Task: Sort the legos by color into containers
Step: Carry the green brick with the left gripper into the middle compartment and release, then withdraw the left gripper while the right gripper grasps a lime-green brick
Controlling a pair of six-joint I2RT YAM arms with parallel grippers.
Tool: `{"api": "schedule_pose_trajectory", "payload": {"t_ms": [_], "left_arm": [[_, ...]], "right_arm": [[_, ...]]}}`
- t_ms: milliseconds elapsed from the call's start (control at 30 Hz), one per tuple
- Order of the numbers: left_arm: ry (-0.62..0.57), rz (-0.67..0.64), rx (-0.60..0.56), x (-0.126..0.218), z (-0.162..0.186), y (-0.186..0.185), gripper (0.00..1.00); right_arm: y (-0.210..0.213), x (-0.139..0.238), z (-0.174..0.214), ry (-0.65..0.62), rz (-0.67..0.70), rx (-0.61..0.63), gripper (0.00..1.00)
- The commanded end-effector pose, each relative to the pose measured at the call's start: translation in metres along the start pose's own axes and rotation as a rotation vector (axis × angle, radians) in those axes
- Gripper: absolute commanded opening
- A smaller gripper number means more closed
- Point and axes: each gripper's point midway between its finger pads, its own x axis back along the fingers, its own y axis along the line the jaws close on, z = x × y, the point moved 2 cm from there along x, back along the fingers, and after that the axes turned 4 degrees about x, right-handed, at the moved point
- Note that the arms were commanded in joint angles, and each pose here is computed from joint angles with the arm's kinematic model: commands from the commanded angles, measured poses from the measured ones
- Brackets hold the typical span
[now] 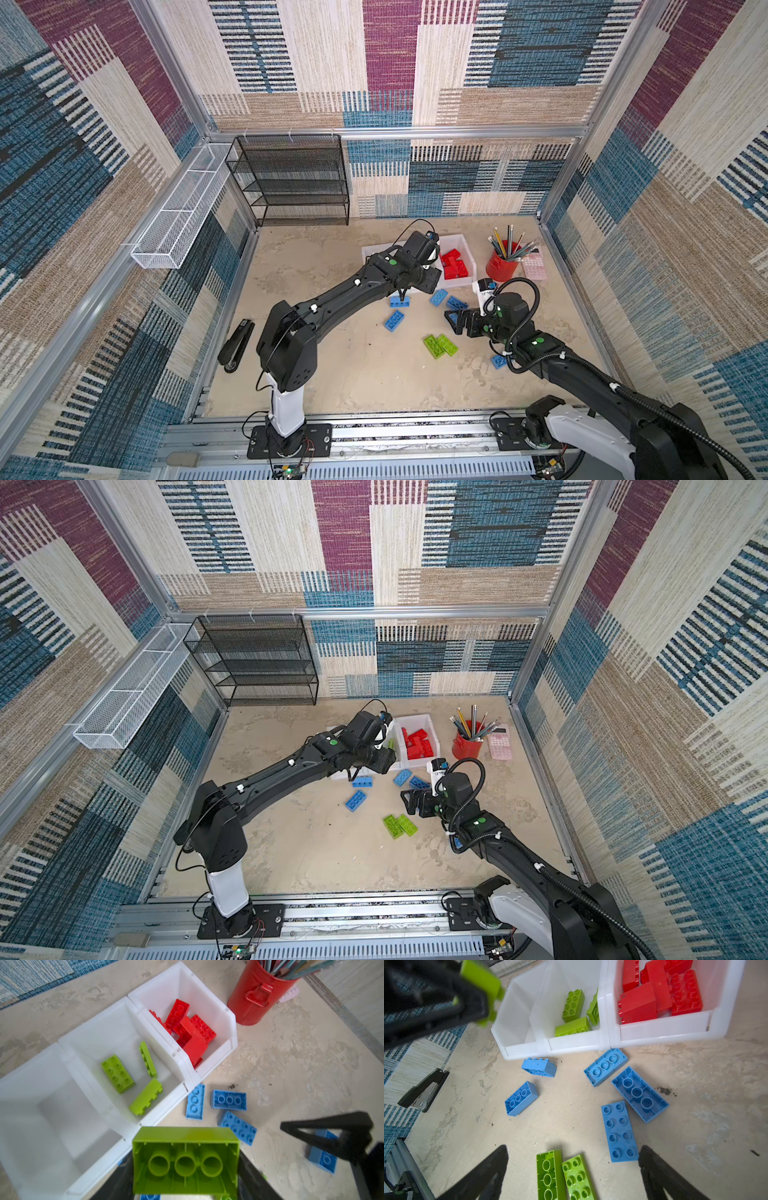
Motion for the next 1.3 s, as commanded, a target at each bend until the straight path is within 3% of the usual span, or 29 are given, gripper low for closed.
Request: {"api": "schedule_pose_trajectory", "payload": {"t_ms": [0, 467, 600, 767, 967, 1267], "left_arm": [[0.043, 0.004, -0.02, -0.016, -0.006, 0.01, 0.43], [0.119, -0.013, 0.041, -0.088, -0.018, 0.048, 0.44], [0.114, -0.008, 0.041, -0.092, -0.021, 0.049, 0.52], [0.097, -0.01, 0.043, -0.087, -0.027, 0.05, 0.73], [0.05, -0.015, 0.042, -0.065, -0.039, 0.049, 0.84], [-0.046, 0.033, 0.121, -0.011, -0.044, 0.042, 0.82]], "right_arm": [[0.006, 0.0, -0.007, -0.042, -0.036, 0.016, 0.99], [0.005, -0.001, -0.007, -0.053, -0.036, 0.018, 0.99], [0.003, -0.003, -0.005, -0.042, -0.027, 0.021, 0.99], [0.001, -0.008, 0.001, -0.006, -0.024, 0.019, 0.99], [0.005, -0.01, 0.007, 0.024, -0.016, 0.032, 0.99], [0.029, -0.014, 0.021, 0.115, 0.022, 0.105, 0.98]]}}
